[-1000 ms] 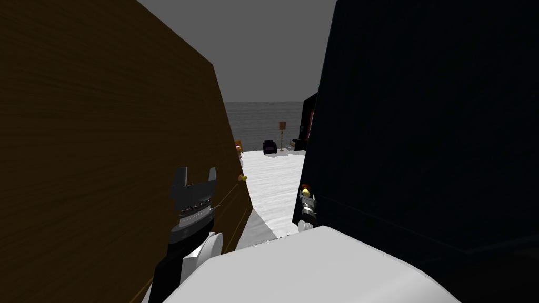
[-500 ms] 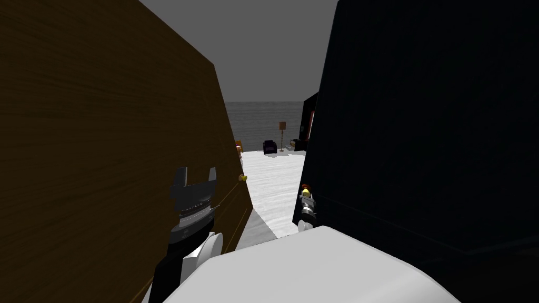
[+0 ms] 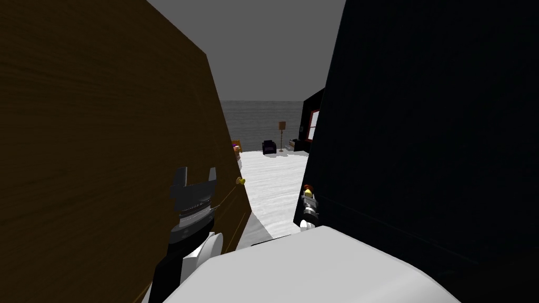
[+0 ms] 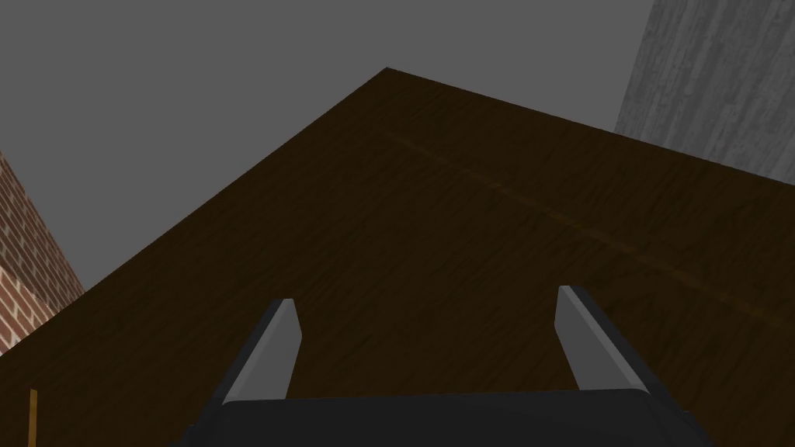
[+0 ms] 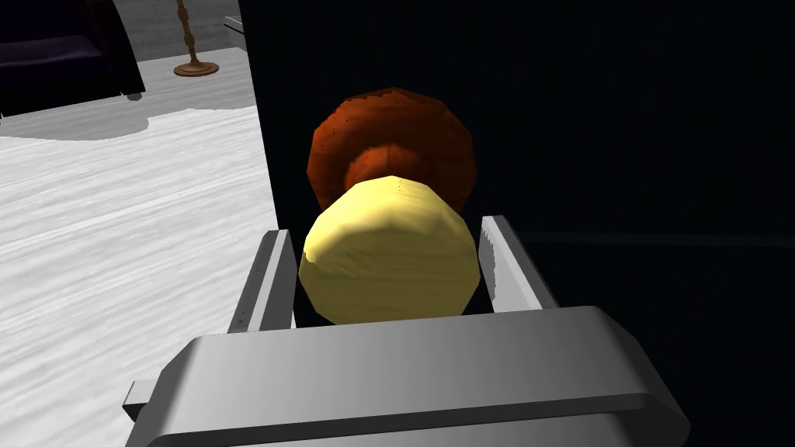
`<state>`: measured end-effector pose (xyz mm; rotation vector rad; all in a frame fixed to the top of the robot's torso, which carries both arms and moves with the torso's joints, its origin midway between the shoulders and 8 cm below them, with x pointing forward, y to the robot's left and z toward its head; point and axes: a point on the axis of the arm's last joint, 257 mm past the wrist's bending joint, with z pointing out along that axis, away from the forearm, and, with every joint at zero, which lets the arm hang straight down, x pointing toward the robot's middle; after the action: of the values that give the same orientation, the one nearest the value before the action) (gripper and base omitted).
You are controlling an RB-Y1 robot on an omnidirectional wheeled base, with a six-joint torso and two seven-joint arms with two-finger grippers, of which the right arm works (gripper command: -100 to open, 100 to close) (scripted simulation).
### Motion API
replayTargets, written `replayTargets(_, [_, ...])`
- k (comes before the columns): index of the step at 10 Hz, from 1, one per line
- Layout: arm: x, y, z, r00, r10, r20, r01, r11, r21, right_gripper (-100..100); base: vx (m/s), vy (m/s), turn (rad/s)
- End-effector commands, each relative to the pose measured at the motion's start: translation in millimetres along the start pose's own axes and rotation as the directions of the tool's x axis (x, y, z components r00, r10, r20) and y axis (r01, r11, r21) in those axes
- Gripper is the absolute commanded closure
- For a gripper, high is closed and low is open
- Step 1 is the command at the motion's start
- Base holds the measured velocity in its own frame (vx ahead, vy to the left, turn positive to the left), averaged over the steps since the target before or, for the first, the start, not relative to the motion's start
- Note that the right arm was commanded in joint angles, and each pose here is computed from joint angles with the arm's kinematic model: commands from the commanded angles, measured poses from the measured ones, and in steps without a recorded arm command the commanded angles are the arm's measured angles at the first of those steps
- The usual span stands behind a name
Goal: Push the door open
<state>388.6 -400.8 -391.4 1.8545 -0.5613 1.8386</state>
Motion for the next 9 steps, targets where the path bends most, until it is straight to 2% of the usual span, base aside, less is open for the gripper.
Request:
replayTargets(1, [9.2, 22.5, 12.1, 0.999, -0.013, -0.031, 0.012, 0.999, -0.042, 100, 0.221, -0.094, -0.066])
replayTargets(4, [10.0, 38.4, 15.0, 0.999, -0.012, -0.031, 0.01, 0.996, -0.085, 100, 0.206, -0.06, -0.071])
replayTargets(6, [10.0, 38.4, 15.0, 0.999, -0.012, -0.031, 0.01, 0.996, -0.085, 100, 0.081, -0.009, -0.037])
replayTargets(7, [7.0, 44.4, 12.2, 1.0, 0.002, -0.022, -0.005, 0.993, -0.118, 100, 0.158, -0.003, -0.092])
replayTargets(9, [3.0, 44.9, 7.7, 1.0, 0.02, -0.01, -0.021, 0.99, -0.141, 100, 0.198, -0.002, -0.088])
